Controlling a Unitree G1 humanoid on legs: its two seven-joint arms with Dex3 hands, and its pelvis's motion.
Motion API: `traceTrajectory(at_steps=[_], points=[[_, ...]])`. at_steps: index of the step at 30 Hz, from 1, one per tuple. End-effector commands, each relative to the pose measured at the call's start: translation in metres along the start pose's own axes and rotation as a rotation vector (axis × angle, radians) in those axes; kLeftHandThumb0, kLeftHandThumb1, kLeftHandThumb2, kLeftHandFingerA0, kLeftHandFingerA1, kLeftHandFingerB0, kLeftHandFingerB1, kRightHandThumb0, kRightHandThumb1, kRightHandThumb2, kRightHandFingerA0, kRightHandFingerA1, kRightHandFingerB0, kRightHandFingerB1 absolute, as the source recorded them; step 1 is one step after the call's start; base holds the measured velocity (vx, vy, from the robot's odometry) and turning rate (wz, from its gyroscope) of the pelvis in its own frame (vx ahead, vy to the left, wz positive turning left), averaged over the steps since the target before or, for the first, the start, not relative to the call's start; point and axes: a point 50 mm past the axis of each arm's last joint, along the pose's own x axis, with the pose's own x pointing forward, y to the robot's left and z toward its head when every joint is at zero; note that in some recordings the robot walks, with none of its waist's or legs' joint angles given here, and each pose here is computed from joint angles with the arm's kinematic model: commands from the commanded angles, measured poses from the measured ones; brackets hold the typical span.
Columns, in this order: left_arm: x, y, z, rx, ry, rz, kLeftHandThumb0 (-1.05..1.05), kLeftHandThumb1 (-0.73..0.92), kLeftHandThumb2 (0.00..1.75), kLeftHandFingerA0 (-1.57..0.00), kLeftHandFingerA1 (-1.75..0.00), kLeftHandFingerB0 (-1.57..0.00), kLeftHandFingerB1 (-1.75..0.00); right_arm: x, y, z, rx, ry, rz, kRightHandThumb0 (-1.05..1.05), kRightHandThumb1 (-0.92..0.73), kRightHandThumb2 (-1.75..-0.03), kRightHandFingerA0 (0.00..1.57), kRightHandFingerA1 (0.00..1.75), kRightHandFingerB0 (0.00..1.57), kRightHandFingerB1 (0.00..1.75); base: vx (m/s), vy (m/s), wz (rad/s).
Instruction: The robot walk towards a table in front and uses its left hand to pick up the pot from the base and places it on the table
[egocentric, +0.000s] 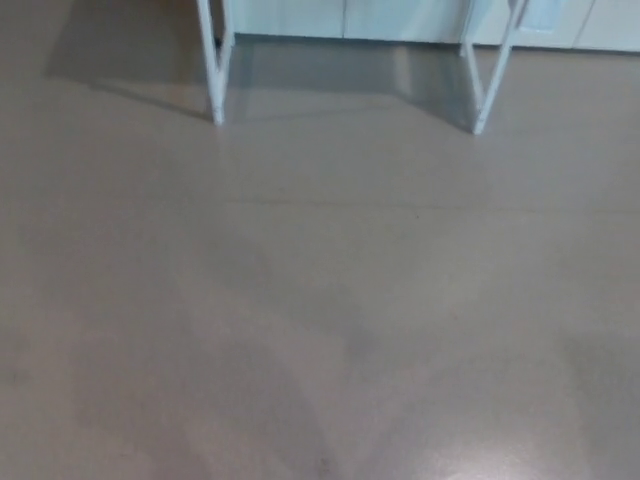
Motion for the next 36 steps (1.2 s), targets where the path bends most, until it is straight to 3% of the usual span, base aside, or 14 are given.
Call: traceTrajectory(at_steps=[1, 2, 3, 4, 6, 21, 36], points=[[0.0, 0.004, 0.005, -0.018, -0.031, 0.011, -0.05, 0.47, 0.53, -0.67, -0.49, -0.51, -0.42, -0.002, -0.006, -0.001, 0.008, -0.005, -0.019, -0.2, -0.54, -0.55, 0.76, 0.48, 0.51, 0.42, 0.17, 0.216, 0.07], [0.0, 0.004, 0.005, -0.013, -0.031, 0.014, -0.06, 0.46, 0.52, -0.68, -0.49, -0.51, -0.42, -0.002, -0.006, -0.001, 0.005, -0.006, -0.019, -0.28, -0.46, -0.64, 0.72, 0.55, 0.47, 0.48, 0.19, 0.18, -0.01], [0.0, 0.004, 0.005, -0.012, -0.034, 0.012, -0.06, 0.46, 0.52, -0.66, -0.48, -0.51, -0.41, -0.001, -0.006, 0.0, -0.001, -0.008, -0.019, -0.2, -0.54, -0.55, 0.75, 0.48, 0.51, 0.41, 0.15, 0.131, -0.01], [0.0, 0.004, 0.007, -0.008, -0.037, 0.009, -0.07, 0.47, 0.52, -0.65, -0.48, -0.51, -0.41, 0.003, -0.005, 0.003, -0.009, 0.0, -0.02, -0.33, -0.46, -0.67, 0.69, 0.56, 0.47, 0.49, 0.14, 0.091, 0.04], [0.001, 0.003, 0.008, -0.001, -0.046, 0.009, -0.06, 0.48, 0.53, -0.67, -0.48, -0.53, -0.42, 0.014, -0.002, 0.011, -0.013, 0.034, -0.026, -0.38, -0.45, -0.7, 0.7, 0.58, 0.47, 0.5, 0.16, 0.034, 0.04], [0.003, 0.002, 0.013, 0.007, -0.058, 0.012, -0.08, 0.49, 0.53, -0.65, -0.48, -0.53, -0.42, 0.022, -0.002, 0.021, -0.021, 0.039, -0.03, -0.38, -0.44, -0.71, 0.73, 0.59, 0.48, 0.51, 0.13, -0.182, 0.11], [0.0, 0.003, 0.007, 0.025, -0.041, 0.005, -0.11, 0.47, 0.54, -0.66, -0.48, -0.51, -0.42, 0.021, -0.002, 0.017, -0.03, 0.053, -0.028, -0.39, -0.46, -0.73, 0.69, 0.6, 0.49, 0.53, 0.1, 0.139, -0.07]])
